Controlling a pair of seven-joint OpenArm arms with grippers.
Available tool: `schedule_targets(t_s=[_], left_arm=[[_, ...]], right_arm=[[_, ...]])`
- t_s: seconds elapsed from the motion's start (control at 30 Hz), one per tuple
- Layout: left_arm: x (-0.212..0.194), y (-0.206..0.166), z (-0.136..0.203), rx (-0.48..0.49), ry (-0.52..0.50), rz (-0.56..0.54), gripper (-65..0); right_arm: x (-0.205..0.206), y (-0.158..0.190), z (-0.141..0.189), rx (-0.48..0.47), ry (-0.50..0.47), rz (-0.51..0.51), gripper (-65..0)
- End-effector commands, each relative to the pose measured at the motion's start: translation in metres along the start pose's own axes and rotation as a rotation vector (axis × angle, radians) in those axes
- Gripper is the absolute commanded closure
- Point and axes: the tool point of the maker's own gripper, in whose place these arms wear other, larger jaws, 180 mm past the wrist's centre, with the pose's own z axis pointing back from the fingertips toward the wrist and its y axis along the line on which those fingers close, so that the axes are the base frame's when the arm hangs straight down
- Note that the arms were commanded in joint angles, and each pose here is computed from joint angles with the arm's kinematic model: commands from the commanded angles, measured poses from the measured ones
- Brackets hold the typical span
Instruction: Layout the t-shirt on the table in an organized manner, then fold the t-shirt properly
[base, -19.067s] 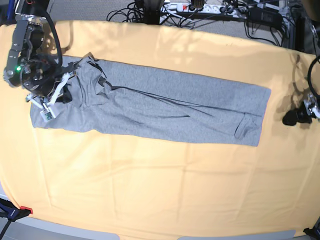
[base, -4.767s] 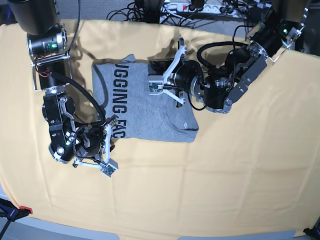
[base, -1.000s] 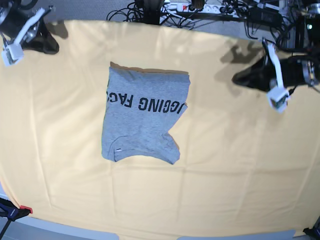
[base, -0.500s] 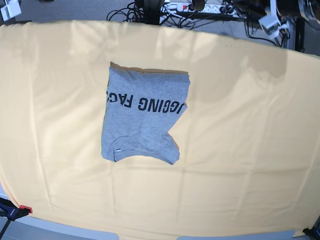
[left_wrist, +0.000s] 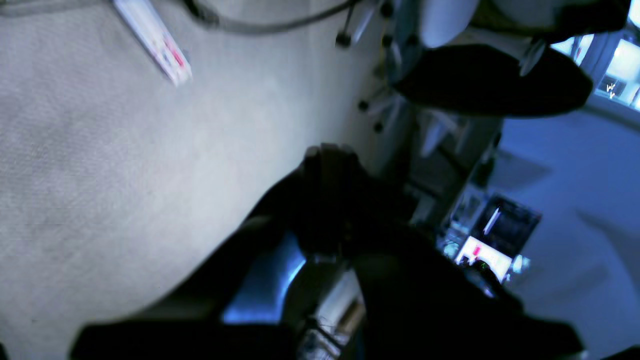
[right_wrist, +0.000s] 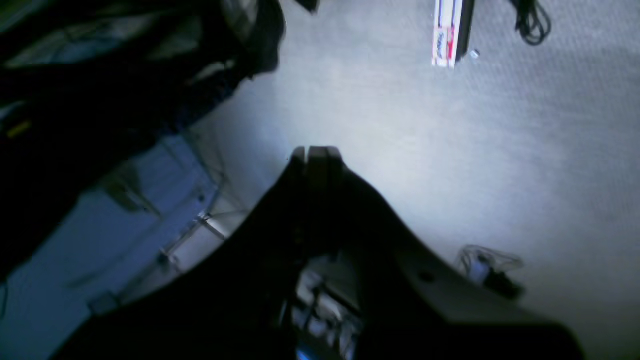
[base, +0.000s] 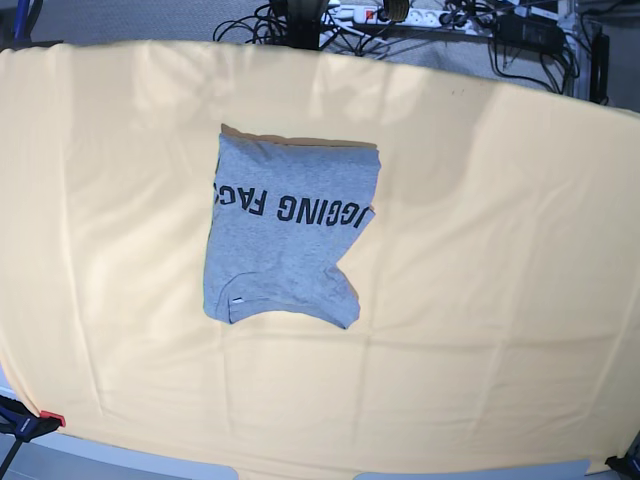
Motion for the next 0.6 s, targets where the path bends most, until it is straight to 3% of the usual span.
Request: schedule_targets(t_s=[0.0, 0.13, 0.33, 0.57], left_arm=[[0.001, 0.006, -0.003, 0.006, 0.001, 0.005, 0.0], [0.012, 0.044, -0.026, 0.071, -0.011, 0.033, 0.0], [0.047, 0.101, -0.053, 0.195, -0.125, 0.04, 0.0], [0.088, 0.156, -0.084, 0.337, -0.184, -0.073, 0.0]], right_arm=[[-0.005, -0.005, -0.003, -0.01, 0.017, 0.003, 0.0], [0.005, -0.028, -0.033, -0.081, 0.02, 0.025, 0.0], [0.035, -0.054, -0.073, -0.146, -0.04, 0.084, 0.0], [0.083, -0.068, -0.115, -0.186, -0.098, 0.226, 0.0]])
